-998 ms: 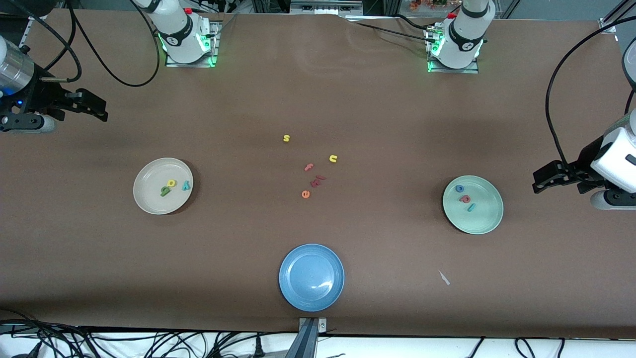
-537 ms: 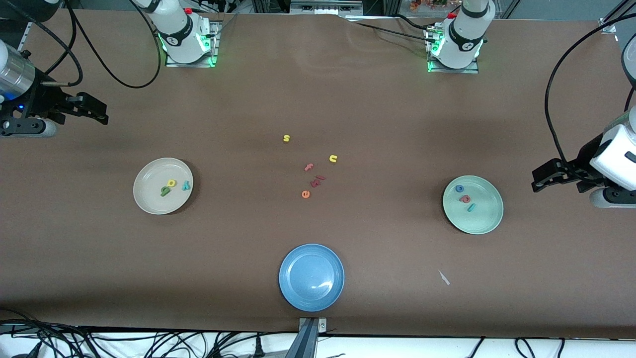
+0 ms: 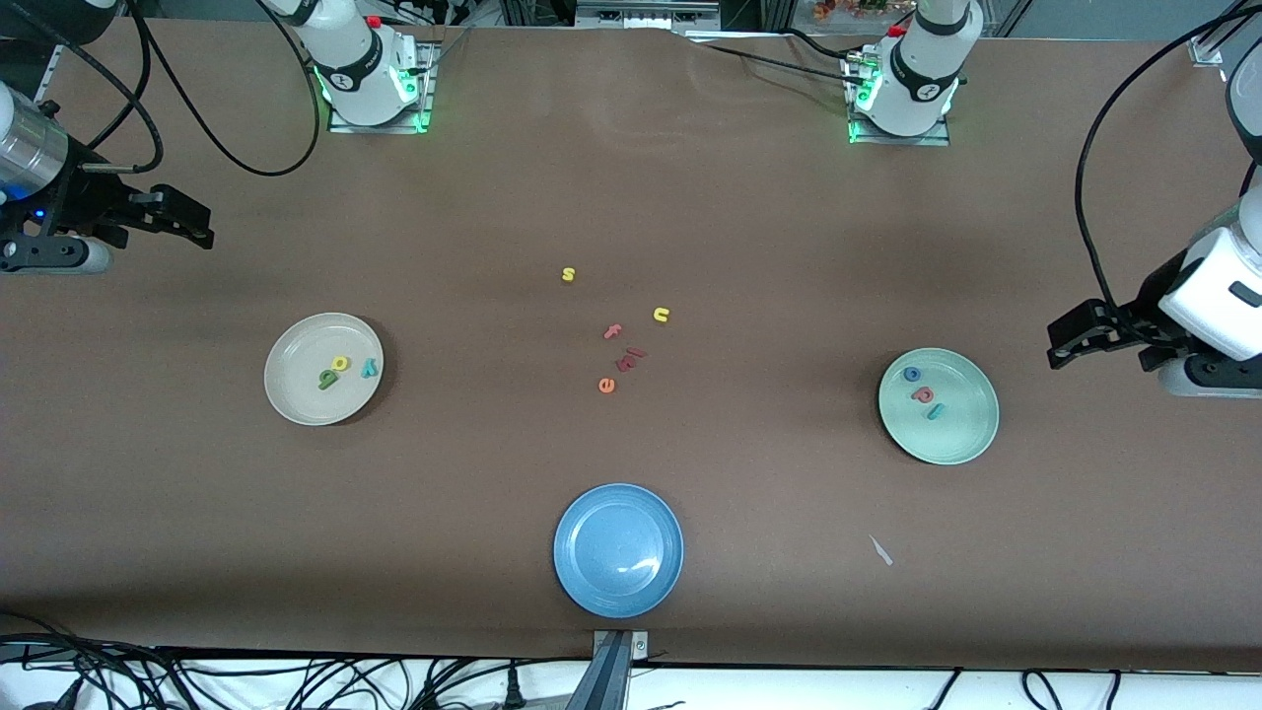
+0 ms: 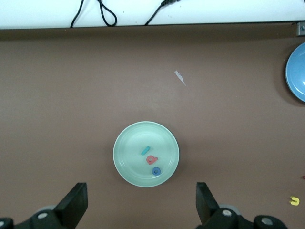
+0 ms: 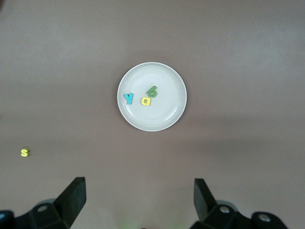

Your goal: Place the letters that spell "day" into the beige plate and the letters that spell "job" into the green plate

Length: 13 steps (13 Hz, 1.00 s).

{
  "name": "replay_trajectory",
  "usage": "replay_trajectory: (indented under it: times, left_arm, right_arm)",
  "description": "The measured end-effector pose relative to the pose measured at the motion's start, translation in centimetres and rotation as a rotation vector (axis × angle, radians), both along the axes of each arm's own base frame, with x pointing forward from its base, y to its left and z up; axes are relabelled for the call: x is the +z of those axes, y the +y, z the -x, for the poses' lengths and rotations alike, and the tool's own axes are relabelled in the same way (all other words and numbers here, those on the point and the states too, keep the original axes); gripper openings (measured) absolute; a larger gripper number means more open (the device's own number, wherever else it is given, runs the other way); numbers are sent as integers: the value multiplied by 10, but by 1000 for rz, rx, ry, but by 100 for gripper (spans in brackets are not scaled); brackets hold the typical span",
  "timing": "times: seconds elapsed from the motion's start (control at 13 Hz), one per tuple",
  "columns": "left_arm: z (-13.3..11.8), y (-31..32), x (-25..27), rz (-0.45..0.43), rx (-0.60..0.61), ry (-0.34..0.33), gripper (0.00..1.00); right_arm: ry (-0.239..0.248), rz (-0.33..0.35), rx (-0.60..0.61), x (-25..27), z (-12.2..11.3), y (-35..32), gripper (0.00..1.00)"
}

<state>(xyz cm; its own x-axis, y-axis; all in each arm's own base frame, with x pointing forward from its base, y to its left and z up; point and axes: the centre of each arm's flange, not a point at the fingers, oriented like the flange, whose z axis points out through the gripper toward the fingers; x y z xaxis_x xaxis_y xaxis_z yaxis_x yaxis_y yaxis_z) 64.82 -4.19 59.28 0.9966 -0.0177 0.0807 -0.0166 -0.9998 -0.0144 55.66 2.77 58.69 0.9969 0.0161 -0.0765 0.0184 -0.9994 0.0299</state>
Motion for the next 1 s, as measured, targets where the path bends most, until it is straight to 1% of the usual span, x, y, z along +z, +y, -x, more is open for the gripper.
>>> replay_trajectory:
  times: [0.31, 1.0]
  left_arm:
    - [6, -7, 11, -3, -9, -9, 100]
    - [7, -3, 11, -6, -3, -8, 100]
  right_arm:
    - [1, 0, 0, 0, 0, 0, 100]
    - [9, 1, 0, -1, 1, 0, 100]
